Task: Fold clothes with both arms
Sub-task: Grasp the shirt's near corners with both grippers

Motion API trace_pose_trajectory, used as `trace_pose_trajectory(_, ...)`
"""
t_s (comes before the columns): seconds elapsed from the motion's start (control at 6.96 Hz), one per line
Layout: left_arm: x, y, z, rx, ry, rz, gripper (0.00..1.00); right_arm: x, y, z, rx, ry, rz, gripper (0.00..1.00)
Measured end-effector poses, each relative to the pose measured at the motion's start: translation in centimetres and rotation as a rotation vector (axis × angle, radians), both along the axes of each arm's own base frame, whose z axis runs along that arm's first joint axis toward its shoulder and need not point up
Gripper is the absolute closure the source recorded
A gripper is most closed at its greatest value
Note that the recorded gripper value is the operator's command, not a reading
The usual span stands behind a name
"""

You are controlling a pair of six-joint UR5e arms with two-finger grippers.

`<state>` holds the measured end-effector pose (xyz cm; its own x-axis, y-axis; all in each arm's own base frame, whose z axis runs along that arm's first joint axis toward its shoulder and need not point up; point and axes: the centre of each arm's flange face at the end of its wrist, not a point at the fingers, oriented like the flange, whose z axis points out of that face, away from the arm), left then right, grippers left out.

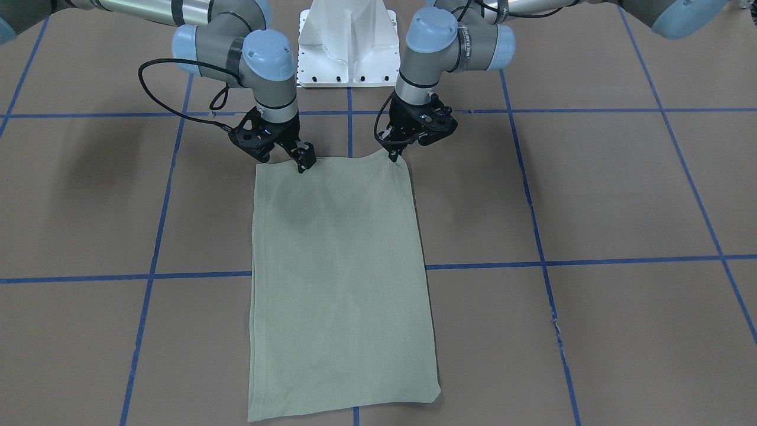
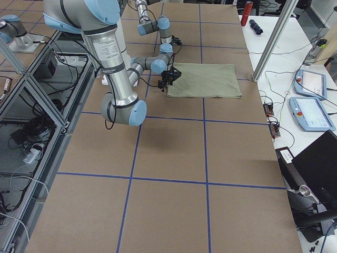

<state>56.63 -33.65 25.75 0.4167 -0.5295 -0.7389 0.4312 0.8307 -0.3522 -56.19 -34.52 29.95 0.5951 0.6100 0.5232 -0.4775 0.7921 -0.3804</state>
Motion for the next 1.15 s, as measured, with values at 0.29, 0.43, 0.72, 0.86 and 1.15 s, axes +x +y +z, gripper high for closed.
trace_pose_trajectory(0.29, 0.01, 0.02, 0.00, 0.000, 0.000, 0.001, 1.00, -0.28, 0.45, 0.05, 0.005, -0.003, -0.011, 0.00)
trace_pose_trajectory(0.43, 0.01, 0.02, -0.01, 0.000, 0.000, 0.001, 1.00, -0.31, 0.50, 0.06, 0.008, -0.004, -0.017, 0.00)
trace_pose_trajectory(0.72, 0.02, 0.05, 0.02, 0.000, 0.001, 0.001, 1.00, -0.34, 0.53, -0.05, 0.017, -0.011, -0.023, 0.00)
trace_pose_trajectory(0.86, 0.03, 0.08, 0.05, -0.001, 0.000, 0.001, 1.00, -0.45, 0.46, -0.01, 0.025, -0.024, -0.022, 0.00)
trace_pose_trajectory(1.15, 0.04, 0.11, 0.06, -0.001, 0.001, 0.001, 1.00, -0.73, 0.15, 0.26, 0.041, -0.056, -0.015, 0.00)
